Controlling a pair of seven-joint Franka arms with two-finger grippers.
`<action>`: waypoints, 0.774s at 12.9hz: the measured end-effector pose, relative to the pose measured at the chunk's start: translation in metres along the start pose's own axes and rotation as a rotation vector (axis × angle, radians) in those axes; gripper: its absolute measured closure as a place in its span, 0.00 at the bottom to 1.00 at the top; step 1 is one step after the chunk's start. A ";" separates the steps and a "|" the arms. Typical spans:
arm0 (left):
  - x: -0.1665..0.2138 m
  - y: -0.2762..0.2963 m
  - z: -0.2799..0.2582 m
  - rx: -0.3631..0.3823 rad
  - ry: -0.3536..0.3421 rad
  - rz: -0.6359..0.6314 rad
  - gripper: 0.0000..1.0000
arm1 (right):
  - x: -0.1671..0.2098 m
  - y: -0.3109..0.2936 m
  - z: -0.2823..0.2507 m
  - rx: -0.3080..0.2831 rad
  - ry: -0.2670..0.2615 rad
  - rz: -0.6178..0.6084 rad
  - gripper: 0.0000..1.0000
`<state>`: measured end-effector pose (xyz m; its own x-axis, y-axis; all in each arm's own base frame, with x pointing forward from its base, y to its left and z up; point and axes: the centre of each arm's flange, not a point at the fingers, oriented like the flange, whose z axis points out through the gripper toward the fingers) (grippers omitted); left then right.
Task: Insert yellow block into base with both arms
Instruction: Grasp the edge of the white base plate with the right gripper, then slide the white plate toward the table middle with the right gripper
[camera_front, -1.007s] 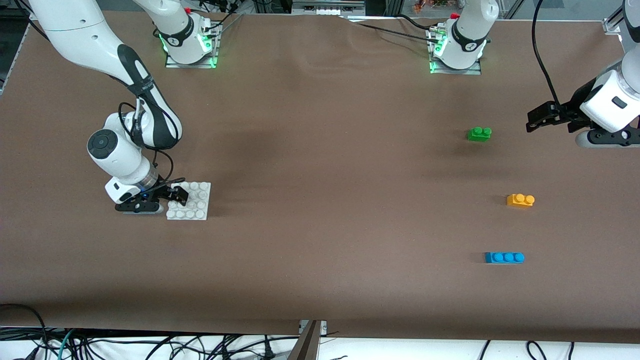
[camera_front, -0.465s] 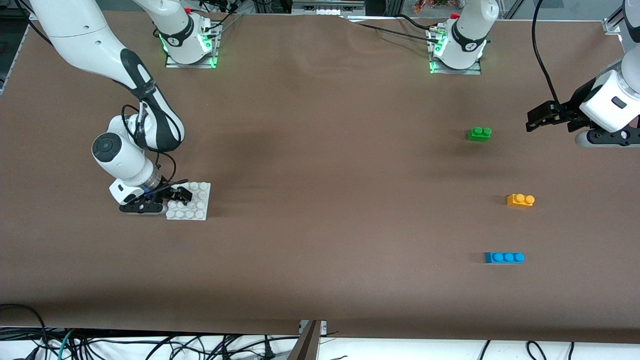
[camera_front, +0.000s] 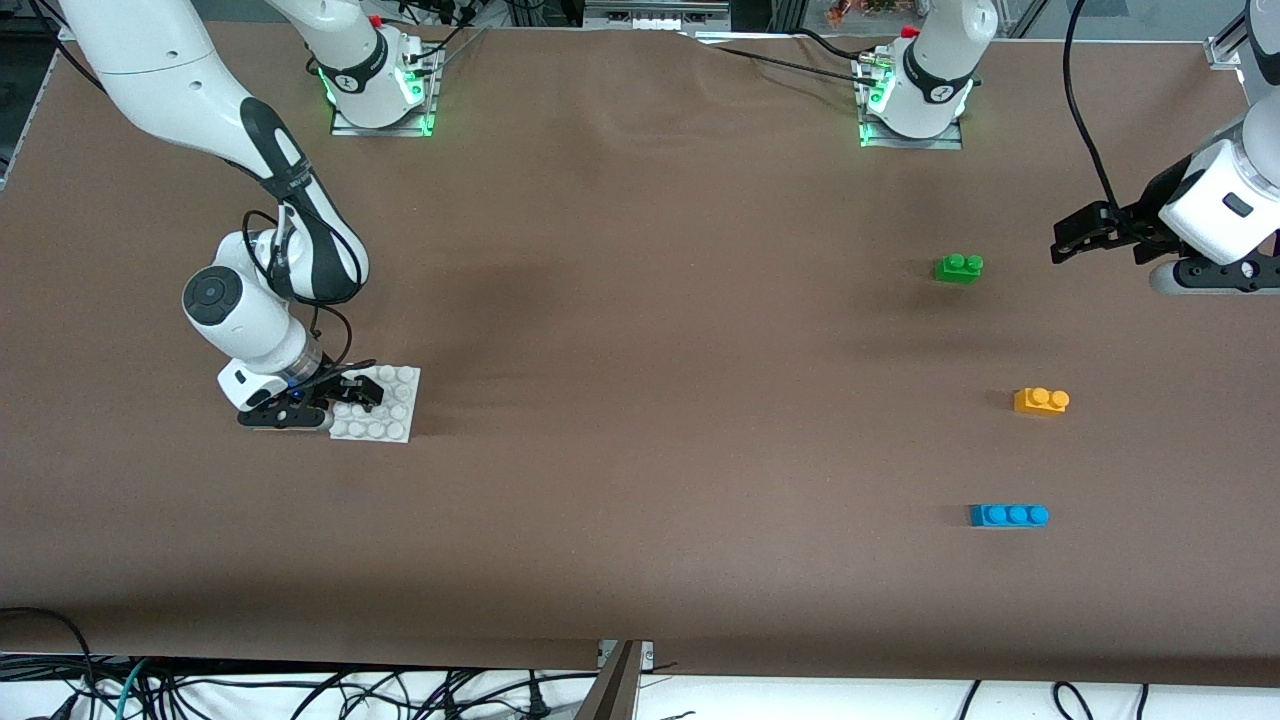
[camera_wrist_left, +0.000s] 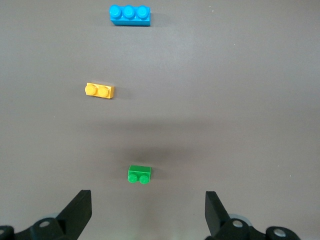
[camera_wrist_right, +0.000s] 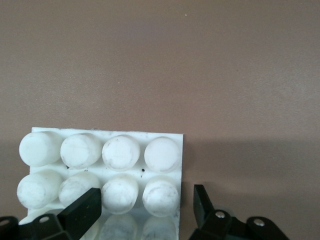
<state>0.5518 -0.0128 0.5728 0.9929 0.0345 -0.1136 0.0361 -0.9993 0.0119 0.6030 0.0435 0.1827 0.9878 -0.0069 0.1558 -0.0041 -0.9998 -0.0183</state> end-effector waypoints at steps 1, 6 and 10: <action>0.000 0.000 0.000 0.000 0.000 0.000 0.00 | 0.000 0.000 0.000 0.000 0.000 0.000 0.17; 0.000 0.000 0.000 0.000 -0.003 0.000 0.00 | -0.001 -0.007 0.001 0.007 -0.001 -0.008 0.20; -0.001 -0.001 0.001 0.000 -0.007 -0.001 0.00 | -0.001 -0.010 0.001 0.010 -0.002 -0.003 0.22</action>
<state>0.5510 -0.0123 0.5723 0.9921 0.0354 -0.1203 0.0370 -0.9992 0.0117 0.6025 0.0530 0.1816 0.9880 -0.0036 0.1544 0.0008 -0.9996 -0.0279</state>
